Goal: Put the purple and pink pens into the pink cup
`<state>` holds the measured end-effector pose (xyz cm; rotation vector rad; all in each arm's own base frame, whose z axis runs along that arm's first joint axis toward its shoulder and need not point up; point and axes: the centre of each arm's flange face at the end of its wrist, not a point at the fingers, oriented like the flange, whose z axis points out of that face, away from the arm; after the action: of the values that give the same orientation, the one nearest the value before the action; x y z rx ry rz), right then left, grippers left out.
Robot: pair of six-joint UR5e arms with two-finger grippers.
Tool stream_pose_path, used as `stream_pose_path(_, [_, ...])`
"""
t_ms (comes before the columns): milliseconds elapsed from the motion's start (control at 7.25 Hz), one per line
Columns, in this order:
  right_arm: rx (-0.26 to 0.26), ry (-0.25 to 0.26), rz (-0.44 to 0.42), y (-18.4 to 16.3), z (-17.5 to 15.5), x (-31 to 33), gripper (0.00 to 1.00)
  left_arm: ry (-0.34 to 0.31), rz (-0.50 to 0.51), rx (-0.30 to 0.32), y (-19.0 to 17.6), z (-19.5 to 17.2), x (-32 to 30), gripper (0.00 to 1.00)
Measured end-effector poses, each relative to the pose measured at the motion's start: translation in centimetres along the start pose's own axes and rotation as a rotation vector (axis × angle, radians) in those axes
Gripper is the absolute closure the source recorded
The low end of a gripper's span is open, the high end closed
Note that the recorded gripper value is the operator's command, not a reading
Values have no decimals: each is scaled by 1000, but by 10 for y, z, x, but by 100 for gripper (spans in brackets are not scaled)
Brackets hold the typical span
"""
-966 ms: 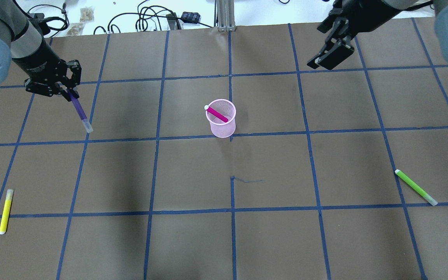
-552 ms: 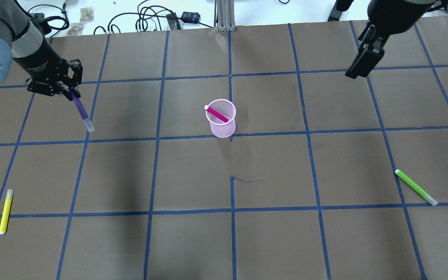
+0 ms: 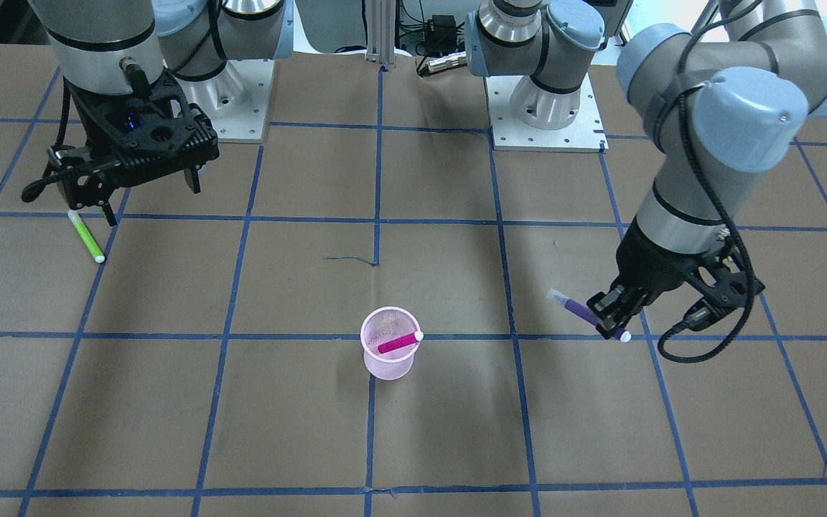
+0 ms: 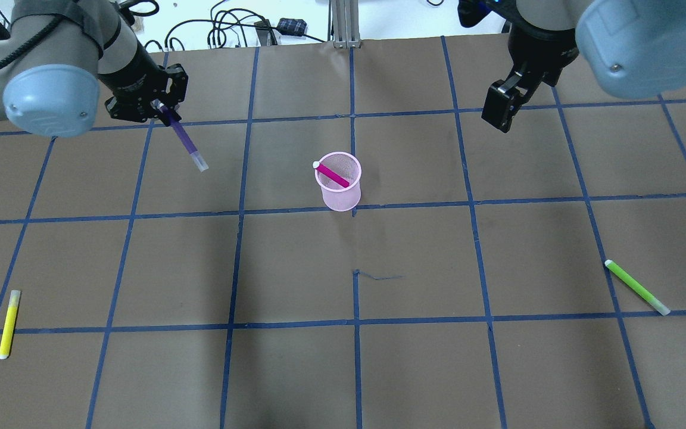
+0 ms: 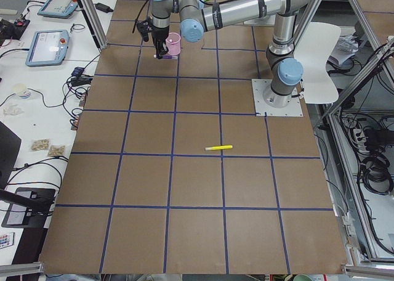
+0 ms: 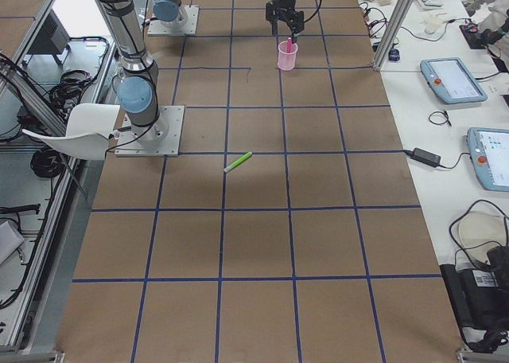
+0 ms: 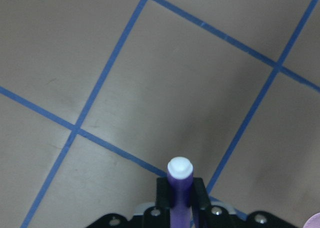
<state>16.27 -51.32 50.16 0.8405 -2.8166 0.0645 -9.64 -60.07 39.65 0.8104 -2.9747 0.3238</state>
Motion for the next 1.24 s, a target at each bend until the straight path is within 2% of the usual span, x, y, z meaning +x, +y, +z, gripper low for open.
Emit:
stream_pose_path(138, [2,-4,177,3,-3,-2,0,34,1,46,15,-2,27,100])
stream_pose_path(276, [-3,-41,335,7,-6,-6,0,64,4,83,31,-3,52,100])
stream_pose_path(414, [-29,-91,471,13,-7,-12,0,76,12,121,48,-2,75,100])
stream_pose_path(552, [-53,-116,560,20,-11,-15,0,58,27,163,68,3,97,100])
stream_pose_path(690, [-52,-128,592,27,-17,-15,0,33,43,203,90,10,118,100])
stream_pose_path(828, [-27,-147,600,30,-21,-11,0,32,56,242,109,17,138,100])
stream_pose_path(1103, [38,-187,628,31,-24,9,0,82,71,309,137,27,169,100])
stream_pose_path(1241, [49,-190,637,32,-24,14,0,97,78,329,149,32,180,100])
